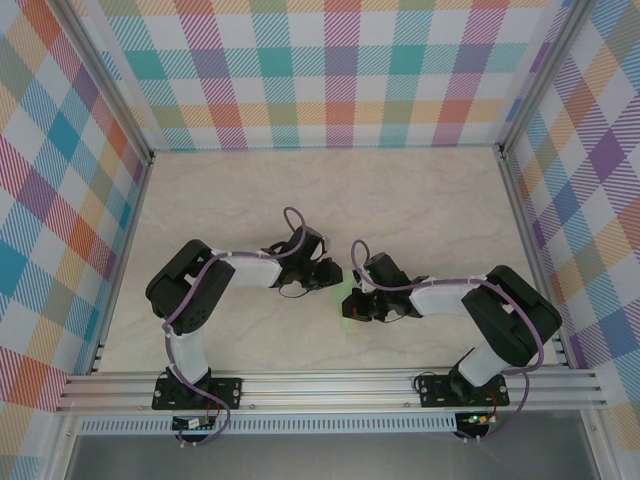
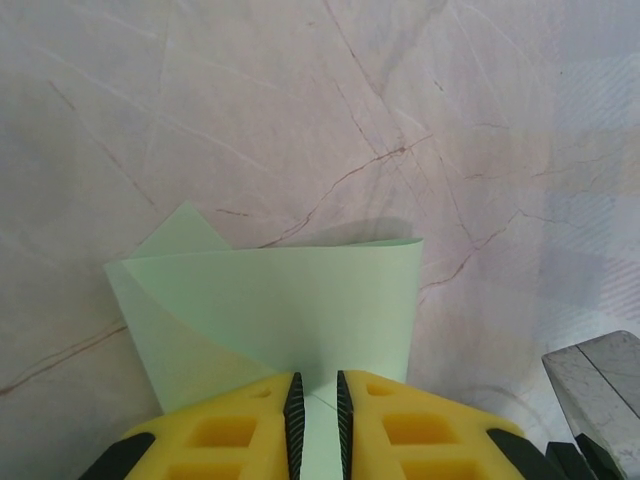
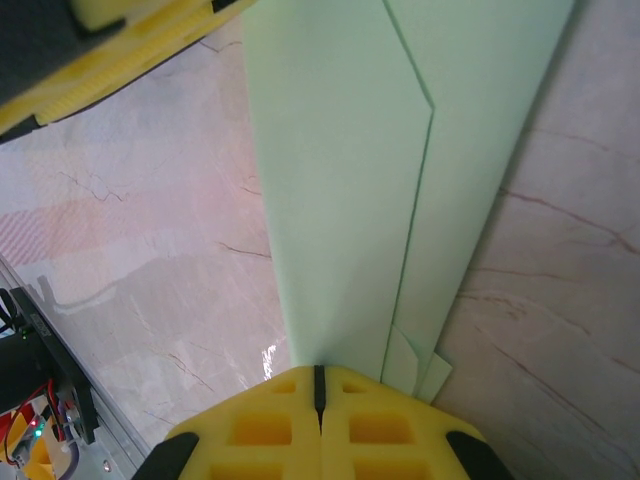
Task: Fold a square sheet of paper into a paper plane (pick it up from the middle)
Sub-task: Fold the wing for the fifth time at the center of the table.
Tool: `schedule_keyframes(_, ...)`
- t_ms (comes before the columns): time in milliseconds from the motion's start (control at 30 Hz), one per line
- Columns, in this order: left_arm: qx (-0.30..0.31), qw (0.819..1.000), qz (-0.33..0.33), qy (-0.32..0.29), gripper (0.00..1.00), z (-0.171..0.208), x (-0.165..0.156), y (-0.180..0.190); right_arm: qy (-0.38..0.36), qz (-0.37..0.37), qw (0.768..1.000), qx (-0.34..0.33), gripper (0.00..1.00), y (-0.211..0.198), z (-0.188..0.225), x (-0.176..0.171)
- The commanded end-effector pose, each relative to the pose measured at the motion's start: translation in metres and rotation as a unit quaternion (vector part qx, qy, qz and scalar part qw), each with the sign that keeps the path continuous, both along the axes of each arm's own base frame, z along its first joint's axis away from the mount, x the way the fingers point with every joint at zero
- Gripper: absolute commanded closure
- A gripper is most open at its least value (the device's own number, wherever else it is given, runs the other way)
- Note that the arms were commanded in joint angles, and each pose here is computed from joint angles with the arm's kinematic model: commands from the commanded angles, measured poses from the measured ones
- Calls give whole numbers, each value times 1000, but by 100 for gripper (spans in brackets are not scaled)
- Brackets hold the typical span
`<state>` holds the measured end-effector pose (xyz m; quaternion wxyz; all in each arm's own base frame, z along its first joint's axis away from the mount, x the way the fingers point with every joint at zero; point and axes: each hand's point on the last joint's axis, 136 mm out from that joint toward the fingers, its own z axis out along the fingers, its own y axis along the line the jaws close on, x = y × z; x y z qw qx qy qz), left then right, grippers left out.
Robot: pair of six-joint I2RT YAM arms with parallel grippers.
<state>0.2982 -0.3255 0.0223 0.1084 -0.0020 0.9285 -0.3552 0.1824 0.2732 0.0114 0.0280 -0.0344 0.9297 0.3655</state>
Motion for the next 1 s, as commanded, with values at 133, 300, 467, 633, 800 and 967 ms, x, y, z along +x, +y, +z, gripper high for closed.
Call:
schedule_keyframes(133, 30, 997, 58, -48, 79, -18, 54, 33, 105, 20, 988, -110, 100, -47, -52, -54)
schedule_keyframes(300, 19, 997, 57, -44, 78, -17, 61, 34, 105, 22, 988, -109, 100, -46, -52, -54)
schedule_keyframes(467, 23, 997, 60, -42, 77, -17, 68, 37, 102, 23, 989, -104, 100, -43, -49, -51)
schedule_keyframes(633, 23, 997, 66, -43, 77, -16, 76, 45, 96, 28, 991, -92, 100, -38, -45, -49)
schedule_keyframes(800, 19, 996, 64, -54, 76, 6, 89, 46, 84, 32, 994, -68, 100, -28, -35, -42)
schedule_keyframes(967, 24, 995, 69, -71, 75, 43, 90, 49, 32, 37, 999, 8, 94, 1, 12, -20)
